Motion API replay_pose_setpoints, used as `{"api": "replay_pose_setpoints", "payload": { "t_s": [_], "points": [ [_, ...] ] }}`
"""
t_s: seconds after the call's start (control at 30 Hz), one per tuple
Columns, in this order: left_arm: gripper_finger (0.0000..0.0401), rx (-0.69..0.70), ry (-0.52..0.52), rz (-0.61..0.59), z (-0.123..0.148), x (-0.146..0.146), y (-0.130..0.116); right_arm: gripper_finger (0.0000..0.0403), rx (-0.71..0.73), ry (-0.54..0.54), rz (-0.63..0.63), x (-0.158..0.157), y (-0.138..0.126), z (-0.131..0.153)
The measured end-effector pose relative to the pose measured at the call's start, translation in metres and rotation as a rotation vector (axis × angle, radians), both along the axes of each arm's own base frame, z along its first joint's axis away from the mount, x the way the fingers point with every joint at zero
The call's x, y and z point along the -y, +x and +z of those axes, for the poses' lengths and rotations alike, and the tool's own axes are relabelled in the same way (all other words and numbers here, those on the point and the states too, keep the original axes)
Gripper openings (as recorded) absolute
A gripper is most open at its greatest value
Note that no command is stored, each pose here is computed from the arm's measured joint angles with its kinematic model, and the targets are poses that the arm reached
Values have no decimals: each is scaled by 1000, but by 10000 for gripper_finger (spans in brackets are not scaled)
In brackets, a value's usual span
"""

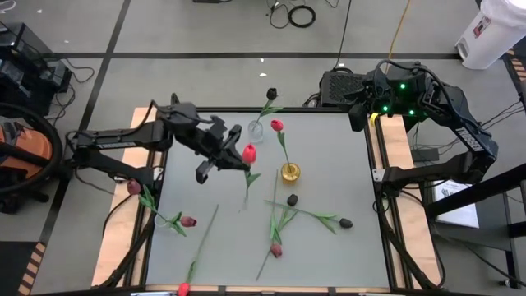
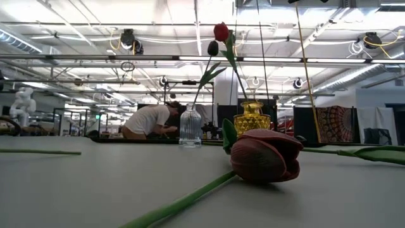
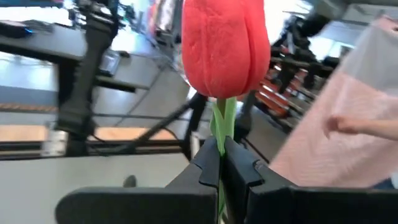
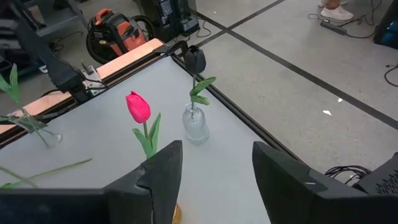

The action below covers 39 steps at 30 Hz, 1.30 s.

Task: Sort flowers into vase by color
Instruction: Put the right pink tulip into the yellow vase

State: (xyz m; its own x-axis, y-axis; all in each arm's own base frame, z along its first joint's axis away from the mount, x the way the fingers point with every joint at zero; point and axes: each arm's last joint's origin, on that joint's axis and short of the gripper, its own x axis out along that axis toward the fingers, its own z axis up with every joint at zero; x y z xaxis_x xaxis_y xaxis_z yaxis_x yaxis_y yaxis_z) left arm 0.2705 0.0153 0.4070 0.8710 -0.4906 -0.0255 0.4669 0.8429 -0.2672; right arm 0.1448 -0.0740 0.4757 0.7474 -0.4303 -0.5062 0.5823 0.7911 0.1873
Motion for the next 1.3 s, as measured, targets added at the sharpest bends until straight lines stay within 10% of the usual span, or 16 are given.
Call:
{"api": "replay_pose_setpoints", "payload": {
  "t_s": [0.73,1.3],
  "points": [
    [4,64,-103,605,22,-26,-10,187,34,-17,0,1,2,3],
    [4,143,-82,576,29,-25,-11,187,151,96,-76,3,6,7]
  ]
}}
